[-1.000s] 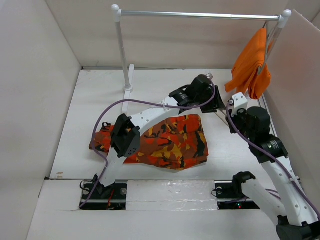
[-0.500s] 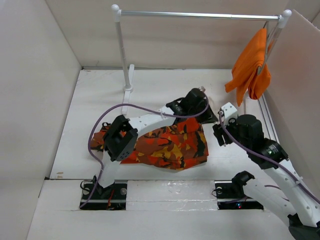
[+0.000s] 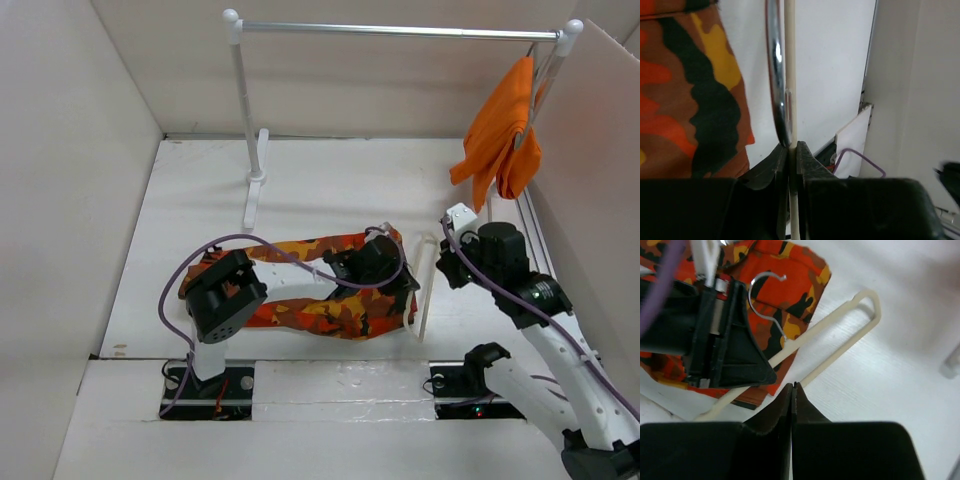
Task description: Place the trousers on the hanger
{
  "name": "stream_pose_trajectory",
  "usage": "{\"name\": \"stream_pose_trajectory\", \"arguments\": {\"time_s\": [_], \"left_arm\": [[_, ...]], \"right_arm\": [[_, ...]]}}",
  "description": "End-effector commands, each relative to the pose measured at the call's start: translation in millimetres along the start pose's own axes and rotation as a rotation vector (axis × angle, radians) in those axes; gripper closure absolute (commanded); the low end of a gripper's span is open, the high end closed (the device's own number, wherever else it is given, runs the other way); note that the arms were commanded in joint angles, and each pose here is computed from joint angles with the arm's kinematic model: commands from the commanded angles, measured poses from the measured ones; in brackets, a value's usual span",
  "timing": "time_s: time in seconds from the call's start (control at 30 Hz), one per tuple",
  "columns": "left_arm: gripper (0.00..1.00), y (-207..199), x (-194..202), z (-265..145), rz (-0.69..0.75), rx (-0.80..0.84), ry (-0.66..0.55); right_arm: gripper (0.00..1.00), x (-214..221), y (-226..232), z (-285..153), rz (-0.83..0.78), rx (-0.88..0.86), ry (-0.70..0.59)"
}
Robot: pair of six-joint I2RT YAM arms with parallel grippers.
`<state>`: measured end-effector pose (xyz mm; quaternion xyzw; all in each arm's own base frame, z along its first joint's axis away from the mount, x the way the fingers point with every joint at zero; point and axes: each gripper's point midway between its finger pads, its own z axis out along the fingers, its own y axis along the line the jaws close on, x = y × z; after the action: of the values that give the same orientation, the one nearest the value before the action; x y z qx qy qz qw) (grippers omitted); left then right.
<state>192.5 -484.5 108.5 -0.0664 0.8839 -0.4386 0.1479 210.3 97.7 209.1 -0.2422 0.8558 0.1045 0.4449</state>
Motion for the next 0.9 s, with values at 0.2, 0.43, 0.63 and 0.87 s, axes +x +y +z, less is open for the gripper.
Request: {"name": "stream_pose_trajectory", "arguments": {"time_s": [0.2, 0.43, 0.63, 0.87], "left_arm": [[1.00, 0, -37, -15, -0.066, 0.065, -0.282], [1.00, 33, -39, 1, -0.111, 0.022, -0.328], [1.00, 34, -27, 15, -0.116, 0.006, -0.300], [1.00, 33, -19, 27, -0.128, -0.018, -0.303]], "right_arm": [[1.00, 32, 12, 76, 0.174, -0.157, -0.051], [0.68, 51, 11, 115, 0.178, -0.217, -0.041], [0.61, 54, 2, 139, 0.179, -0.228, -0.026], [0.59, 55, -13, 153, 0.145, -0.193, 0.022]]}}
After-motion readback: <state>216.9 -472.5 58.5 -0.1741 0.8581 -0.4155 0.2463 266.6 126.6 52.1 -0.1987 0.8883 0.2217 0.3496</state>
